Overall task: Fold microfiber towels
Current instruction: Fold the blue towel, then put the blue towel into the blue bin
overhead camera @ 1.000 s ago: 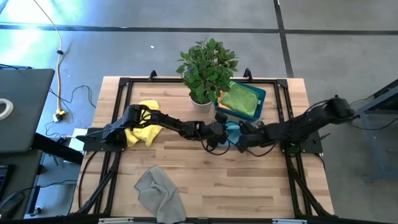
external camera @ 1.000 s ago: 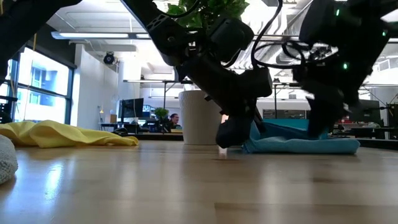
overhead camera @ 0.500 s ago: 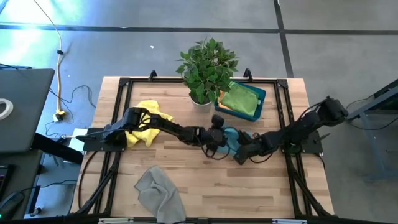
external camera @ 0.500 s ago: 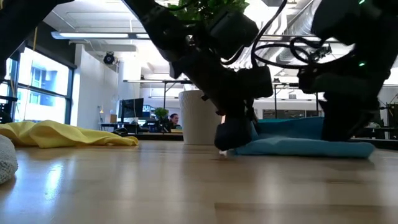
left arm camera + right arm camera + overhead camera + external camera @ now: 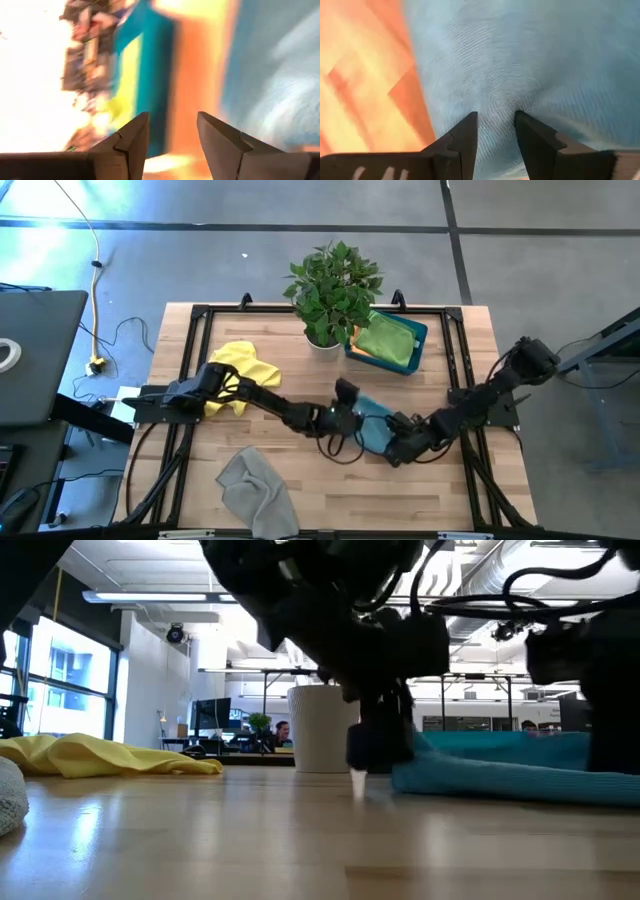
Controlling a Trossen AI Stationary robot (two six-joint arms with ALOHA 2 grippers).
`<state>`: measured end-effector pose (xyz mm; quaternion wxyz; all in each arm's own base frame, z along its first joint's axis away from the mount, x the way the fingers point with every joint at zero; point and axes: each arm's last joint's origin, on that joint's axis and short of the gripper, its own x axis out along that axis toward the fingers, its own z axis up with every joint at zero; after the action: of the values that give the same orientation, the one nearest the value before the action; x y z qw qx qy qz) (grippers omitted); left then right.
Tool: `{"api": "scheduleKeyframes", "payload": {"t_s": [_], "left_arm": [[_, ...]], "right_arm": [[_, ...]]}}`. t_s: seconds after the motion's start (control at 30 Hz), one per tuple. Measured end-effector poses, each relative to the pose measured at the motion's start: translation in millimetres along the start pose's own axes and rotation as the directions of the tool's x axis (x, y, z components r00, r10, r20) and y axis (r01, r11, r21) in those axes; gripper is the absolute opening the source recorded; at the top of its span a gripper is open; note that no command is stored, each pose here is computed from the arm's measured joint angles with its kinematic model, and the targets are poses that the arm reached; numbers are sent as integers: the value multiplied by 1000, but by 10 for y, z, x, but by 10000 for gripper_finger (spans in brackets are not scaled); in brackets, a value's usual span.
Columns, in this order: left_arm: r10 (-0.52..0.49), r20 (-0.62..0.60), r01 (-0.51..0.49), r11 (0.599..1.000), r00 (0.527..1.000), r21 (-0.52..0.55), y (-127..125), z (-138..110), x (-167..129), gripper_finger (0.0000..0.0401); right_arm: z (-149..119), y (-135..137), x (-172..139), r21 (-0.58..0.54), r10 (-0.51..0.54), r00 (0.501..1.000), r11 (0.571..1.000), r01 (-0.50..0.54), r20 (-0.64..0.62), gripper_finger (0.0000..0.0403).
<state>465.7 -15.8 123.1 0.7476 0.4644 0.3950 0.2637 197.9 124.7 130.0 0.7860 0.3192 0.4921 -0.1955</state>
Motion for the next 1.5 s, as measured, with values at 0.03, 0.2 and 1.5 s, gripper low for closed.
{"api": "scheduleKeyframes", "payload": {"t_s": [0.03,0.2,1.5], "left_arm": [[41,-19,-40,999,999,14,32,2,12,161],[103,-34,-102,994,994,40,82,31,3,159],[-649,373,723,425,663,-545,-290,75,-245,158]], "right_arm": [[-22,10,-5,-2,8,1000,1000,-8,-8,125],[-120,49,-31,-19,35,999,999,-36,-30,125],[-285,272,-589,149,-109,992,984,100,56,126]]}}
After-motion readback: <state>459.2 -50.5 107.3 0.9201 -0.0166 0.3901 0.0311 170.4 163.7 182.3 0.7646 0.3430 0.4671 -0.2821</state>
